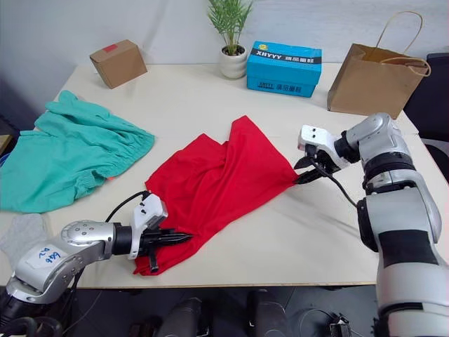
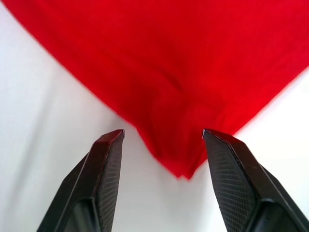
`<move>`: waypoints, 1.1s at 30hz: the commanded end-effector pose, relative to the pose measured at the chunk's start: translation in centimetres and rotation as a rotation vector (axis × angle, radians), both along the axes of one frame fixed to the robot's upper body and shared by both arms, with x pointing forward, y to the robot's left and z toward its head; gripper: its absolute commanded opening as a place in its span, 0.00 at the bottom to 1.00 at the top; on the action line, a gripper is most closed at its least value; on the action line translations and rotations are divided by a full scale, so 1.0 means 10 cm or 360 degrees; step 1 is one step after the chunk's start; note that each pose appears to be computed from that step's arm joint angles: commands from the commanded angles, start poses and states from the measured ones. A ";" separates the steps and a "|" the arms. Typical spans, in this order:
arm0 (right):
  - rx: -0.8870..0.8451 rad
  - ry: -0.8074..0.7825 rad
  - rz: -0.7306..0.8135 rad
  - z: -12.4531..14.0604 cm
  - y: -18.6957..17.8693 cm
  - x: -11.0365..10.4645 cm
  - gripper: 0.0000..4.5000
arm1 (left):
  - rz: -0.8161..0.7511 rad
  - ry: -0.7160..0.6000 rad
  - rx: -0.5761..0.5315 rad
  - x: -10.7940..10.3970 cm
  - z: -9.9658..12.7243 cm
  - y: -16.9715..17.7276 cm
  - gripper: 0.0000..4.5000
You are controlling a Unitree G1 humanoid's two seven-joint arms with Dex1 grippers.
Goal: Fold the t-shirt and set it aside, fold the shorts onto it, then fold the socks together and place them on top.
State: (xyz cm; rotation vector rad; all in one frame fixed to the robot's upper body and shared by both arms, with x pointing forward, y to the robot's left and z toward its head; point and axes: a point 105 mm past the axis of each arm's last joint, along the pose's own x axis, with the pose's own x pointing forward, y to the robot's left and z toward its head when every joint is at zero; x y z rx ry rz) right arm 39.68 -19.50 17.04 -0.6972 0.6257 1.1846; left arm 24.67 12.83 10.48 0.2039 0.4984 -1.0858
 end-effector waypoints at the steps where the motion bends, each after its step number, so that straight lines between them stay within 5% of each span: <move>1: -0.0003 -0.0070 -0.0021 0.04 0.11 0.08 0.59 | -0.0033 -0.0073 -0.0010 0.00 0.10 -0.03 0.00; 27: -0.0163 0.0031 0.0009 -0.10 0.09 0.04 0.59 | -0.0007 -0.0064 -0.0019 -0.06 0.09 -0.03 0.00; 30: -0.0189 0.0021 0.0049 -0.08 0.08 0.02 0.46 | -0.0006 -0.0067 -0.0015 -0.05 0.09 -0.02 0.00; 33: -0.0201 0.0003 0.0049 -0.06 0.05 0.03 0.22 | -0.0005 -0.0070 -0.0012 -0.04 0.09 -0.02 0.00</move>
